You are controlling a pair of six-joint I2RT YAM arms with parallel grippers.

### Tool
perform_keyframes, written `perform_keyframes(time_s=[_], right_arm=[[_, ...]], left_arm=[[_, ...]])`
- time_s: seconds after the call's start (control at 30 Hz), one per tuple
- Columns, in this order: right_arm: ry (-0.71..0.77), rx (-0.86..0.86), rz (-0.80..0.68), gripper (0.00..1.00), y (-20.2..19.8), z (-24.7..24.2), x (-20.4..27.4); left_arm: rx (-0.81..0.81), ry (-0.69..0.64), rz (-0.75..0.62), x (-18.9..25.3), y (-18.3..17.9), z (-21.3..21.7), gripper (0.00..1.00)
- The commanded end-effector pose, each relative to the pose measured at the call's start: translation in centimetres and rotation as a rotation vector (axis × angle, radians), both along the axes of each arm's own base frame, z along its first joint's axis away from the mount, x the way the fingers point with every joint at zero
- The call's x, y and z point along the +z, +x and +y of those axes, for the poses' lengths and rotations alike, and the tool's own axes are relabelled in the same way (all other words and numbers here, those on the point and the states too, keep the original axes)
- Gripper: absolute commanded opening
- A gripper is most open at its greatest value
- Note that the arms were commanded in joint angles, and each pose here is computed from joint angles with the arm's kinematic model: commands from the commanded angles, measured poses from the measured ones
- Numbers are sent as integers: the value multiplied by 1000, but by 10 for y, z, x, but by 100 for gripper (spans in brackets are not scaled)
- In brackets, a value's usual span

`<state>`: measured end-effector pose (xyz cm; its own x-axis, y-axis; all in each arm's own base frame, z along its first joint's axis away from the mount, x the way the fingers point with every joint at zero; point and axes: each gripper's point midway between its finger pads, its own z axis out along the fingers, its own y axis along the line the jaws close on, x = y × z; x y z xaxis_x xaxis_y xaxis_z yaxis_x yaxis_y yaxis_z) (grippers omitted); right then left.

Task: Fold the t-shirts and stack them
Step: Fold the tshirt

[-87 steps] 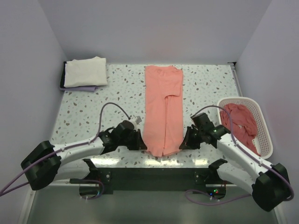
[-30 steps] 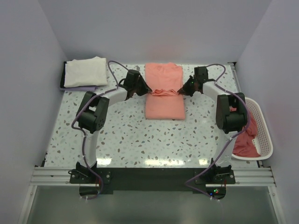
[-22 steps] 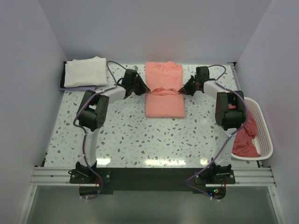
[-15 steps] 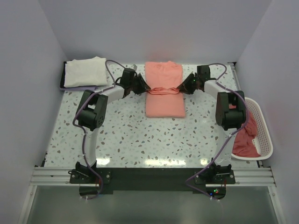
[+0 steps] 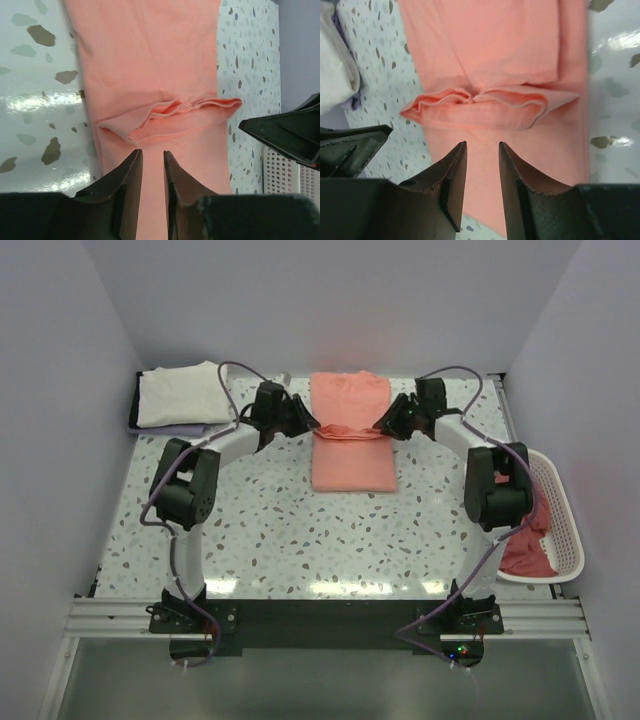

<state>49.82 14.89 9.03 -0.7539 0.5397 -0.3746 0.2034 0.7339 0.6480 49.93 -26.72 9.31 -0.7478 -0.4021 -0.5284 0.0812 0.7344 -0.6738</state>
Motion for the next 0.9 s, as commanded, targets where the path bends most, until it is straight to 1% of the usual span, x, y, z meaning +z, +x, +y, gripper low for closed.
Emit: perform_keyframes(time_s=[0.0,0.03,0.1,0.17,0.2,0.23,0.3,0.37,0.4,0.43,0.5,0.53,0.57,0.63,0.67,0.7,0.73,0.8,0.87], right_arm=[[-69,72,-113,35,-10,19,22],[-82,84,-116,32,-14,25,21],[-109,121,-115,31,-21,33,14],[-128,142,-105,29,-24,38,4],[-129,155,-103,29,-25,42,2],[-131,162,-94,27,-25,43,-2],[-124,174,-80,25,-24,47,-9],[-137,175,-83,25,-21,46,-11],[-144,174,-85,25,-16,46,-12],[-151,178,-79,24,-15,46,-14],[-148,189,-74,24,-7,50,-15],[-146,192,-71,24,-5,51,-16],[-143,190,-71,24,-3,52,-17],[-144,187,-65,24,5,53,-21],[-149,188,-67,24,7,53,-21],[-150,188,-79,24,14,54,-17],[-161,181,-60,24,15,52,-24],[-175,169,-77,24,25,50,-19],[-187,161,-68,24,30,48,-25]], left_arm=[[-43,-3,-125,36,-10,-22,26],[-55,-3,-127,36,-13,-26,22],[-93,6,-127,32,-23,-41,15],[-134,20,-119,22,-31,-54,11],[-146,25,-113,20,-31,-59,8],[-157,28,-94,10,-33,-64,7],[-175,15,-90,5,-33,-71,5],[-199,6,-69,-7,-34,-77,5],[-205,-1,-75,-4,-29,-81,5],[-222,5,-54,-17,-29,-84,5],[-238,-1,-60,-13,-22,-90,4],[-244,5,-46,-22,-21,-91,4],[-244,8,-59,-19,-15,-93,4],[-238,24,-47,-27,-11,-92,6],[-229,28,-67,-21,-2,-92,7],[-225,35,-56,-25,0,-89,7],[-224,41,-48,-30,3,-88,7],[-207,39,-60,-26,13,-84,9],[-191,41,-63,-26,23,-79,10]])
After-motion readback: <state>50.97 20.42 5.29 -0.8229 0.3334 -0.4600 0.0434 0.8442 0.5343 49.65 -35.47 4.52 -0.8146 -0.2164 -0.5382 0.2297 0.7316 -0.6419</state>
